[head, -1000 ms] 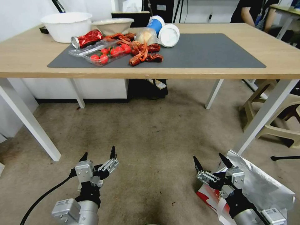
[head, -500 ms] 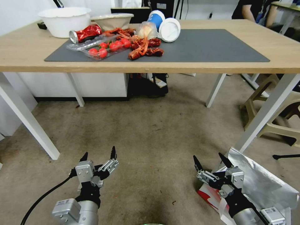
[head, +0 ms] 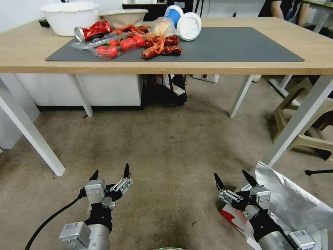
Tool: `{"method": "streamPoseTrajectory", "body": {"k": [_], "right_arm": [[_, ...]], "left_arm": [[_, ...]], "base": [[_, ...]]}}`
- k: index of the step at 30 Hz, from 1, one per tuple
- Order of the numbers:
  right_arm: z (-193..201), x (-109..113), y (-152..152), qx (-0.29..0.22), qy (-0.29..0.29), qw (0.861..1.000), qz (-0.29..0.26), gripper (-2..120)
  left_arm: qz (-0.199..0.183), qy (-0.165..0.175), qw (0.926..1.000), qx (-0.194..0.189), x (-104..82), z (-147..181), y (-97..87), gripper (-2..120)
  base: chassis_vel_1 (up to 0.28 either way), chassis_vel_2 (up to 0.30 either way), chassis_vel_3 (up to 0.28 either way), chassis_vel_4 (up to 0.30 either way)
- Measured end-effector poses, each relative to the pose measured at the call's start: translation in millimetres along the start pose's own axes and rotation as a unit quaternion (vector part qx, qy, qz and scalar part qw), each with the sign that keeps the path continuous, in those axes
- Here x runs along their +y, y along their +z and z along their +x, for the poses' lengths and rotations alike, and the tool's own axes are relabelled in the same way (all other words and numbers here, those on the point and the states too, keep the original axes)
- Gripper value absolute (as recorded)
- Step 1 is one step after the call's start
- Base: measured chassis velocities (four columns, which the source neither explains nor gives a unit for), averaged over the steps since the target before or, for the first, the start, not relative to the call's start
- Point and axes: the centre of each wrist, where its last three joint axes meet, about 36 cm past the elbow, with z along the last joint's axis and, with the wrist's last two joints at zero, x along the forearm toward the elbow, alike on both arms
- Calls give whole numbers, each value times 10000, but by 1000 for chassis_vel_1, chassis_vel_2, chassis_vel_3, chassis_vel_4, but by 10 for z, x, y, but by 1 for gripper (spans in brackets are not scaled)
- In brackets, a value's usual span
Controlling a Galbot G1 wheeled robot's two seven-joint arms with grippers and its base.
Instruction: Pick up the food delivery bag from the floor and place it on the table.
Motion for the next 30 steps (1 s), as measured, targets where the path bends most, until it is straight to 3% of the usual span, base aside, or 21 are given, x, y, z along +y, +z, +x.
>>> {"method": "streamPoseTrajectory", "body": {"k": [11,18,25,29,30], "right_arm": [[-2,-16,22,15,-3,10000,0,100],[-33,-139,15,-89,-47,9999,107,100],[-130,-492,-108,-205,-285,9972,653,100],[-195,-934,-233,-105,-430,9913,1239,100],[-195,-934,-233,-105,-430,9913,1239,100]], "left_arm": [[5,6,10000,-12,-3,-6,17,100],[42,219,9996,-153,20,-20,81,100],[30,213,9995,-221,23,-22,79,100],[47,193,9995,-264,16,-20,70,100],[47,193,9995,-264,16,-20,70,100]], "base": [[0,0,0,0],[0,0,0,0],[0,0,0,0],[0,0,0,0],[0,0,0,0]]}}
